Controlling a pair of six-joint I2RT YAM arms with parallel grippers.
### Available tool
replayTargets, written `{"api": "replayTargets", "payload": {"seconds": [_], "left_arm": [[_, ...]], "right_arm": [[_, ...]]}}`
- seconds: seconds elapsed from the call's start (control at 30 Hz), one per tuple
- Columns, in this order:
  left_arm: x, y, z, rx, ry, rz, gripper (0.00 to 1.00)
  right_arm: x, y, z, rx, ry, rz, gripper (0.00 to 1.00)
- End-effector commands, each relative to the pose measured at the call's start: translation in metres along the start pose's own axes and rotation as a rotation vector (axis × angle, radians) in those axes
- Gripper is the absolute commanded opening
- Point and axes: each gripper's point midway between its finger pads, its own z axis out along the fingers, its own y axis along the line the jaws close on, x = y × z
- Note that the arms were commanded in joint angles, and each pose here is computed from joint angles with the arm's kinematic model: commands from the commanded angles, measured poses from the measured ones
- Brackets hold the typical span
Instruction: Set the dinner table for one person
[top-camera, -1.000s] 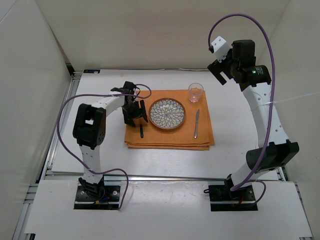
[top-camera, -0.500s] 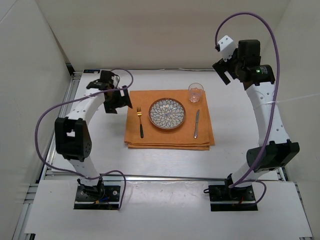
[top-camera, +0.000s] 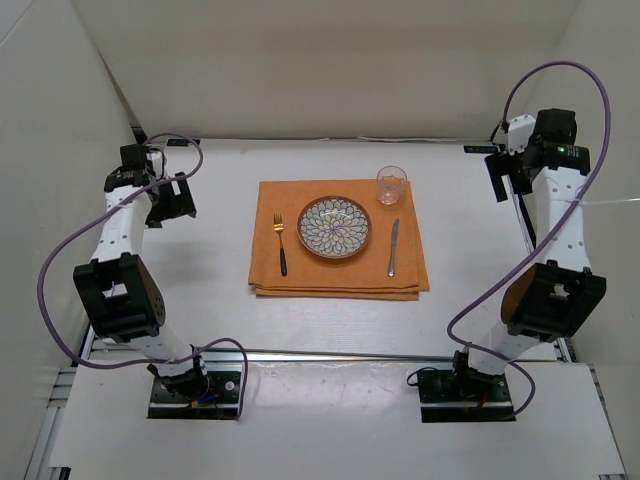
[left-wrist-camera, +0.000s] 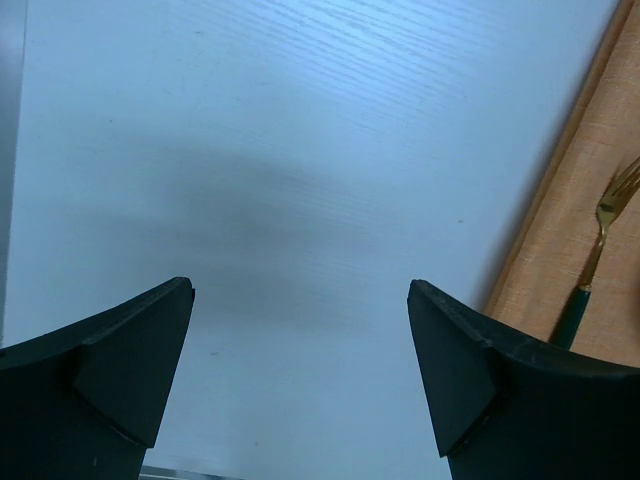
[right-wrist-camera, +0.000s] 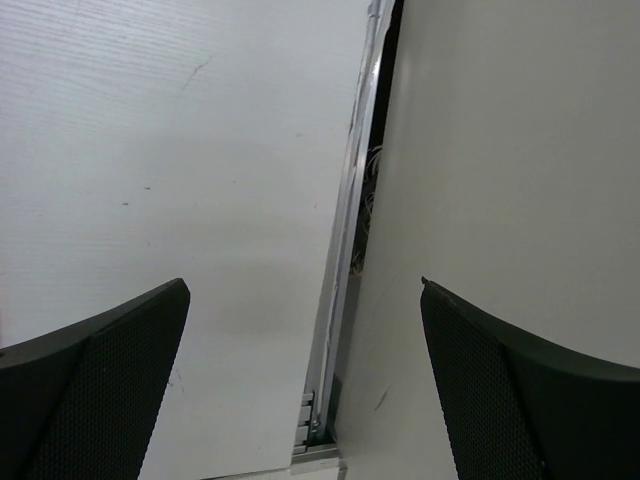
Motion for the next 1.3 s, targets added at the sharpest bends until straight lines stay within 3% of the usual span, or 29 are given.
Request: {"api": "replayTargets", "payload": {"seconds": [0.0,0.3,0.7,1.27], "left_arm": [[-0.003,0.004,-0.029,0.0,-0.078,0.048,1.0],[0.019,0.023,-0.021,-0.02,-0.044,-0.044,1.0],[-0.005,0.031,-0.039,-0.072,-0.112,-0.008,1.0],[0.002,0.034,-0.036,-0.081,-0.102,-0.009,1.0]], "right_arm": [[0.003,0.011,-0.004,-0.03,-0.029,0.038,1.0],[0.032,0.024,0.004,-0.078,0.02,0.088,1.0],[0.022,0.029,0.003,-0.109,-0.019,0.126,1.0],[0.02,0.03,-0.003,-0.128,-0.037,0.143,1.0]]}}
